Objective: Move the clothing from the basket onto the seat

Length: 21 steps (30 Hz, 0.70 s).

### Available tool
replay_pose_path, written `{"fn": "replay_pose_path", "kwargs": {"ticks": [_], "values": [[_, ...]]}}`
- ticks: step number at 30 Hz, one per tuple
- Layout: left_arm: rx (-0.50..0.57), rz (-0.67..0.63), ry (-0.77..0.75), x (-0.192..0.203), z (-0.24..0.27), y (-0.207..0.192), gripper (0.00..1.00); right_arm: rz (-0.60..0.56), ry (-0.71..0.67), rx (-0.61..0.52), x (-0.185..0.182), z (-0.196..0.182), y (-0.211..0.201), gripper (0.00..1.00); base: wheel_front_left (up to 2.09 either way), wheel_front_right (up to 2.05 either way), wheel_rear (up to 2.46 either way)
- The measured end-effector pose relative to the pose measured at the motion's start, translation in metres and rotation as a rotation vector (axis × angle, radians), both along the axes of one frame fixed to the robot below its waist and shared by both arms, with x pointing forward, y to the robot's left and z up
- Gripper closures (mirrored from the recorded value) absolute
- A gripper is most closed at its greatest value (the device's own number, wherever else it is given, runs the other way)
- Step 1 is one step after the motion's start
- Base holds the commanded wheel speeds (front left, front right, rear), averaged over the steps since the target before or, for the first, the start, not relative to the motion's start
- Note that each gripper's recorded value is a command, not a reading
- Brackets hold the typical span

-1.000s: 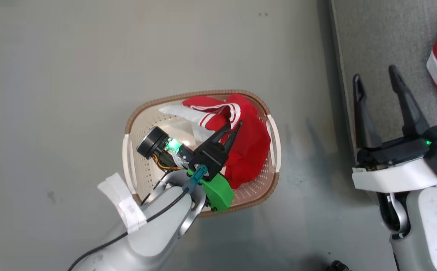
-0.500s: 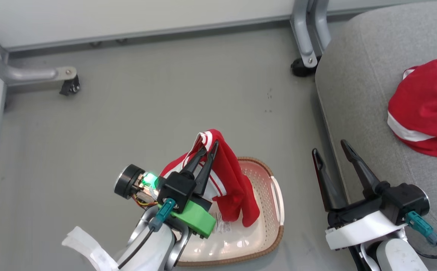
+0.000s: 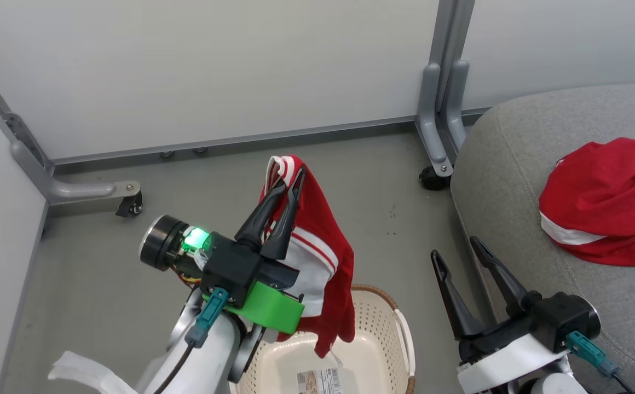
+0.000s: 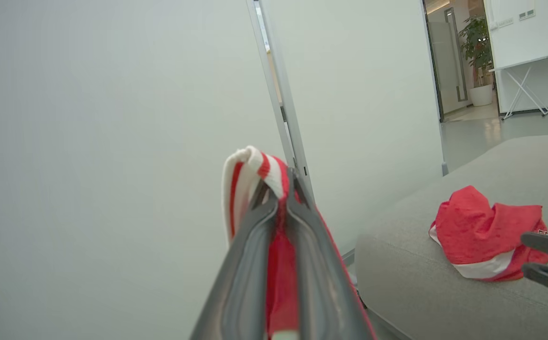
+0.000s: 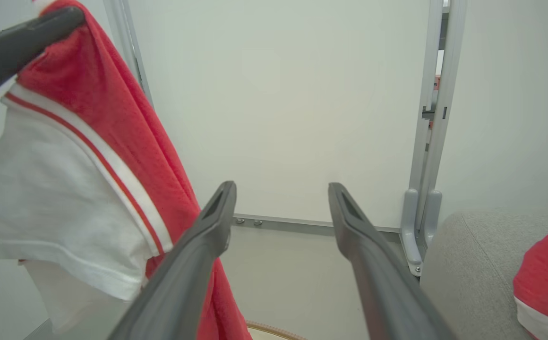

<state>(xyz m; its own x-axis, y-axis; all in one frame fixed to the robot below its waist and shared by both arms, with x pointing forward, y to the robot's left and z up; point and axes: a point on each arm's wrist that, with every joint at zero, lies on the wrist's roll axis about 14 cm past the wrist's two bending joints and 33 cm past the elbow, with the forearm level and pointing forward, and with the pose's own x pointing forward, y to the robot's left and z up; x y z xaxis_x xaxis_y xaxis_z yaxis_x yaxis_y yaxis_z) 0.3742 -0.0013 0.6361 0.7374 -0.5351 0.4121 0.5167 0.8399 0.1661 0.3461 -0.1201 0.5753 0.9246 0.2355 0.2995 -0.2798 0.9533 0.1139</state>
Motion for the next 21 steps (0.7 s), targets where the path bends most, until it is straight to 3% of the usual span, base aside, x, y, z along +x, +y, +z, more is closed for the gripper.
{"fn": "replay_pose_path", "kwargs": {"ticks": [7, 21], "values": [[-0.04, -0.059, -0.066, -0.011, 0.024, -0.012, 1.0, 0.05, 0.01, 0.012, -0.002, -0.002, 0.014, 0.0, 0.0, 0.0, 0.0], [-0.114, -0.198, -0.139, -0.033, 0.057, -0.037, 1.0, 0.114, 0.158, -0.079, 0.004, -0.053, 0.025, 0.0, 0.0, 0.0, 0.0]]}}
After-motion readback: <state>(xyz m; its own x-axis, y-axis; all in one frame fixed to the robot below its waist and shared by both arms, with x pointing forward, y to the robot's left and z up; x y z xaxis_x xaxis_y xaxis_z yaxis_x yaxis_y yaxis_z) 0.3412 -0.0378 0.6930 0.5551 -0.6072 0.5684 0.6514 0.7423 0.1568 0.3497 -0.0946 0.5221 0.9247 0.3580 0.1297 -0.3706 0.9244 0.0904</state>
